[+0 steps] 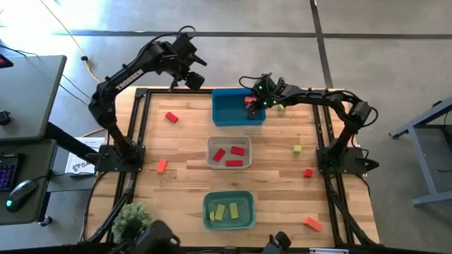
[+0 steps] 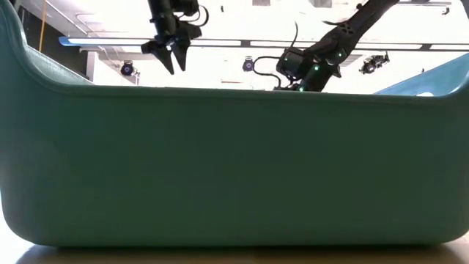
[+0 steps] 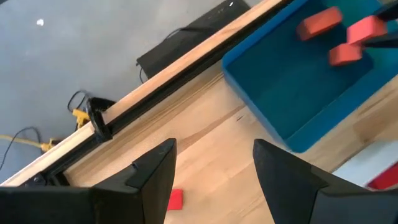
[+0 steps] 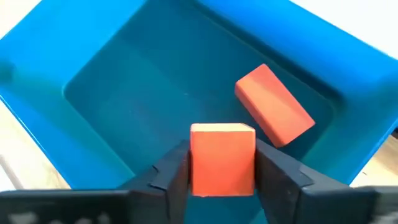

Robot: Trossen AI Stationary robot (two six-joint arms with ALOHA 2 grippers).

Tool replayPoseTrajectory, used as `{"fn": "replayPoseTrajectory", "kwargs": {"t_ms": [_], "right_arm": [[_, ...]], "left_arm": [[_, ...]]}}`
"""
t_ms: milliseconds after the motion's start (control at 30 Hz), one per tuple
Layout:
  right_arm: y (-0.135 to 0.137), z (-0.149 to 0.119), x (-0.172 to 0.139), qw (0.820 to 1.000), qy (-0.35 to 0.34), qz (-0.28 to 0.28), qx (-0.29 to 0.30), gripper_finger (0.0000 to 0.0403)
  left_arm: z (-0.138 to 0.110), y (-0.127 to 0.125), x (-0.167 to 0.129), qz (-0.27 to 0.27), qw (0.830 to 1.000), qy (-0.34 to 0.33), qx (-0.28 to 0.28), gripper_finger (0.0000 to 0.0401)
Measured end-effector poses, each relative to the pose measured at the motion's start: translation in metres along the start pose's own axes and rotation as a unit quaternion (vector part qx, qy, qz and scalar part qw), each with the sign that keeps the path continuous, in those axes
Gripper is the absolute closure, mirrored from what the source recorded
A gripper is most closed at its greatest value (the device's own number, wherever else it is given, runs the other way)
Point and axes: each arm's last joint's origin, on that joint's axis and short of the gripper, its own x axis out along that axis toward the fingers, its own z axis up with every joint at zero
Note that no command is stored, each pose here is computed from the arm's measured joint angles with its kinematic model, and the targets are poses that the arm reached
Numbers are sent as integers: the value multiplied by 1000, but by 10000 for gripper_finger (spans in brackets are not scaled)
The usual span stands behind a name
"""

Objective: Sort & place blocks by color
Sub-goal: Put the orange block into the blue bin, then put the red block into the gray bin

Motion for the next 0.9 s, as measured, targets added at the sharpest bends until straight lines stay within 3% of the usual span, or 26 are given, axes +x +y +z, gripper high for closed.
{"fn": "replayPoseTrajectory", "kwargs": {"t_ms": [133,433,667,900], "right_arm": [[0,0,0,1000,-2,-1,0,214],[3,13,-6,999,-21,6,-26,205],[7,30,-15,998,-47,12,-42,204],[9,37,-20,996,-52,11,-68,203]], "left_arm": [[3,5,21,7,999,45,-4,197],[-1,25,55,33,984,167,-58,197],[-1,30,60,37,978,179,-97,197],[-1,27,60,-13,974,192,-123,197]]}}
